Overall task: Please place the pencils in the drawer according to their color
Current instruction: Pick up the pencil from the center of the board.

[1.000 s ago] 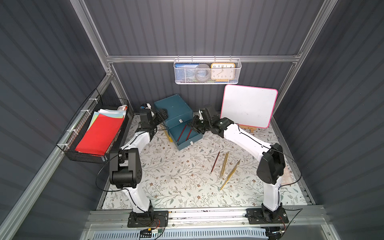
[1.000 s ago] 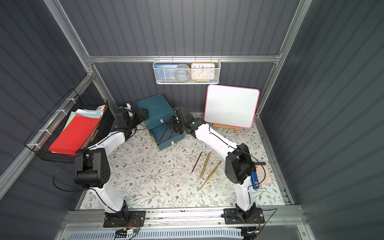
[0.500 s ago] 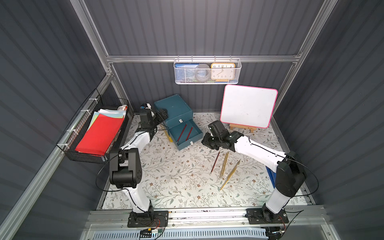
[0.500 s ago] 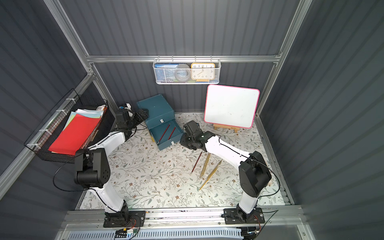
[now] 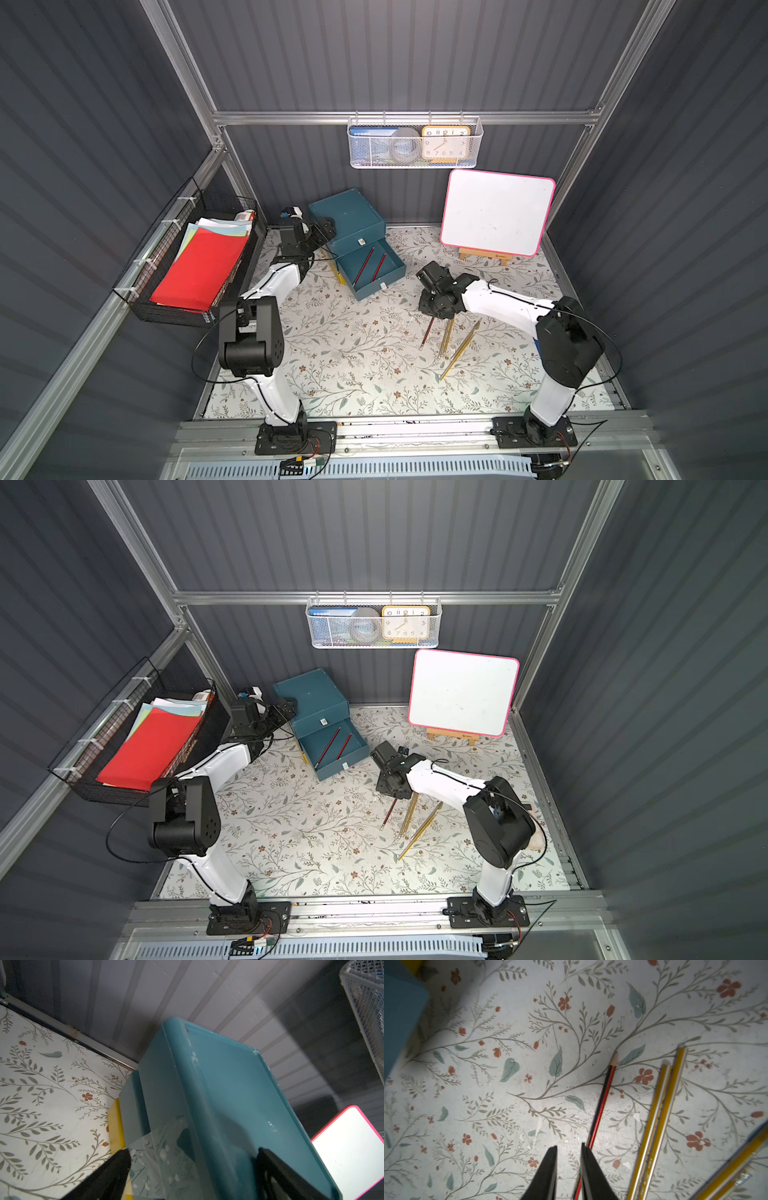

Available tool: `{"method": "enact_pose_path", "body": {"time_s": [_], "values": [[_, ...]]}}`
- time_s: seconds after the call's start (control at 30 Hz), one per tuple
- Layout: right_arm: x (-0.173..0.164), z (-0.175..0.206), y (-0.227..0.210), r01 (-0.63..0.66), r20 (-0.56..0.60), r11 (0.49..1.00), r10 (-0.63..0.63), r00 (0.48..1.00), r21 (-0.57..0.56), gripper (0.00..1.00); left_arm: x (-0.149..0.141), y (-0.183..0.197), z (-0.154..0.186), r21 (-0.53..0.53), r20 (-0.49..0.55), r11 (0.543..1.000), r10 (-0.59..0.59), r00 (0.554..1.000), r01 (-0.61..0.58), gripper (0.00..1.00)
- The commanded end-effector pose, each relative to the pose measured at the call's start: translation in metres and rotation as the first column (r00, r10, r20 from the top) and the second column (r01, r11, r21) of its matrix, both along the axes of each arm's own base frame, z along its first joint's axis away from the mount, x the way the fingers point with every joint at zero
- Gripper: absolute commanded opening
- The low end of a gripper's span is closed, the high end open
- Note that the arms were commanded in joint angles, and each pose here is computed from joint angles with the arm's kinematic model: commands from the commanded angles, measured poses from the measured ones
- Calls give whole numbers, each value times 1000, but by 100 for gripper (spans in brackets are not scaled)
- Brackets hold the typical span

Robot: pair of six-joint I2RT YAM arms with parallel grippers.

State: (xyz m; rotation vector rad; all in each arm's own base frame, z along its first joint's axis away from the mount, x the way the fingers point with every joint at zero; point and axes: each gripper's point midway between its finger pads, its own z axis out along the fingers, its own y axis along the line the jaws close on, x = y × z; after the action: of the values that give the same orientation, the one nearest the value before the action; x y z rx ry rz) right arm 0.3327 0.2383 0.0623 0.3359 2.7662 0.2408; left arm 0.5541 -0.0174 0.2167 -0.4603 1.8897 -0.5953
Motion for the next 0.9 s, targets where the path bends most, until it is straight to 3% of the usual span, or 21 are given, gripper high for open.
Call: {"method": "enact_pose_path", "body": {"time_s": [0.0,0.63,0.87], "values": [[-9,-21,-15,-8,-63,996,2,998,-89,25,-11,-4,-23,8,-79,1000,-16,997,16,100],[-13,-66,-24,8,-164,991,-30,986,-130,22,-11,-4,-21,7,-77,1000,-15,997,16,100],[-18,-74,-25,21,-192,994,-41,981,-104,8,-10,-4,-21,6,-76,1000,-14,997,14,100]]}}
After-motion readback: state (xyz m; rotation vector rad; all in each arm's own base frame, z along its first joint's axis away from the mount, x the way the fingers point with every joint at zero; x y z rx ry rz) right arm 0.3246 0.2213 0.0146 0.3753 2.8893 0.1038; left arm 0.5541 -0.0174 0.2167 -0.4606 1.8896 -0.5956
